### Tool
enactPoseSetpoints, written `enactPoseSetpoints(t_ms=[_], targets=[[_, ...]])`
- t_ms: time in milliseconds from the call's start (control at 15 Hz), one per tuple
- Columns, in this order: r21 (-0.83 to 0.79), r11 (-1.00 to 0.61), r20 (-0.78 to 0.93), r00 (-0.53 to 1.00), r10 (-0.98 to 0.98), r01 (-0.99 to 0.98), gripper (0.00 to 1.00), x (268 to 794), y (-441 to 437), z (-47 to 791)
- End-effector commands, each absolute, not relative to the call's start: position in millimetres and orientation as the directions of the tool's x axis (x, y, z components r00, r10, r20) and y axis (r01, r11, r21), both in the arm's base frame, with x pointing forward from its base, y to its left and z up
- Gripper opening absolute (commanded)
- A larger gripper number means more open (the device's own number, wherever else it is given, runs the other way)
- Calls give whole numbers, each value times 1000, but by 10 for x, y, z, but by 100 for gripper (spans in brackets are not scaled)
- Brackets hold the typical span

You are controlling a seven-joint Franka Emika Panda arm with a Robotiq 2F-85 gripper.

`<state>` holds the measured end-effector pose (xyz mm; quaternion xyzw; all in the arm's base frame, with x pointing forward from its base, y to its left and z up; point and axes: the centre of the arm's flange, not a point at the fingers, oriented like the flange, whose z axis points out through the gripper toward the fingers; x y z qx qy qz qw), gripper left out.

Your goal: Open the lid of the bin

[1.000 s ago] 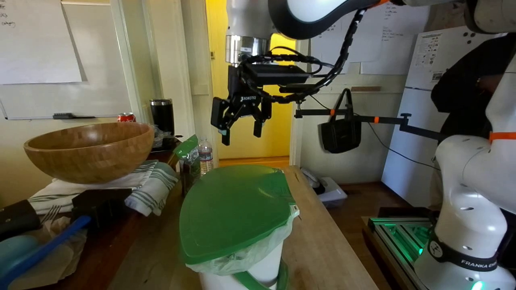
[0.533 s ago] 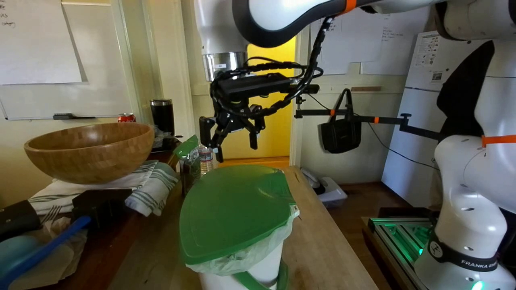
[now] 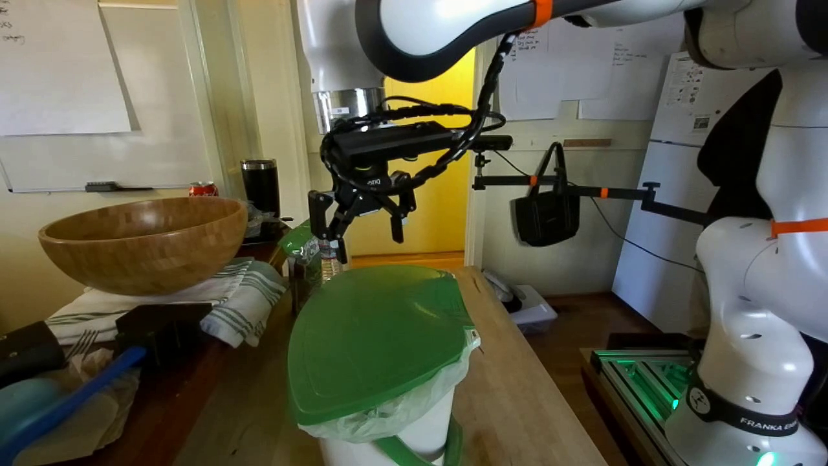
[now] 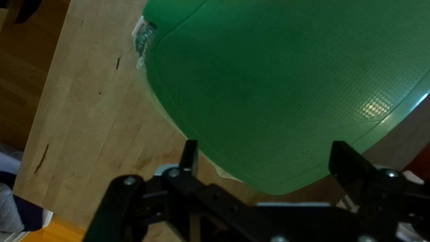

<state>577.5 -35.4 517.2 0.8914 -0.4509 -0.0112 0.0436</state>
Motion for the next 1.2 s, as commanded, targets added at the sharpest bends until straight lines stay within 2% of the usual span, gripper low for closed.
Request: enactPoseSetpoints(t_ms=[0,1133], targets=[[138,-532,-26,534,-845,-835,100,6114,-313,5168],[317,-377,-70,374,-925,-870,100,6891,83,4847]])
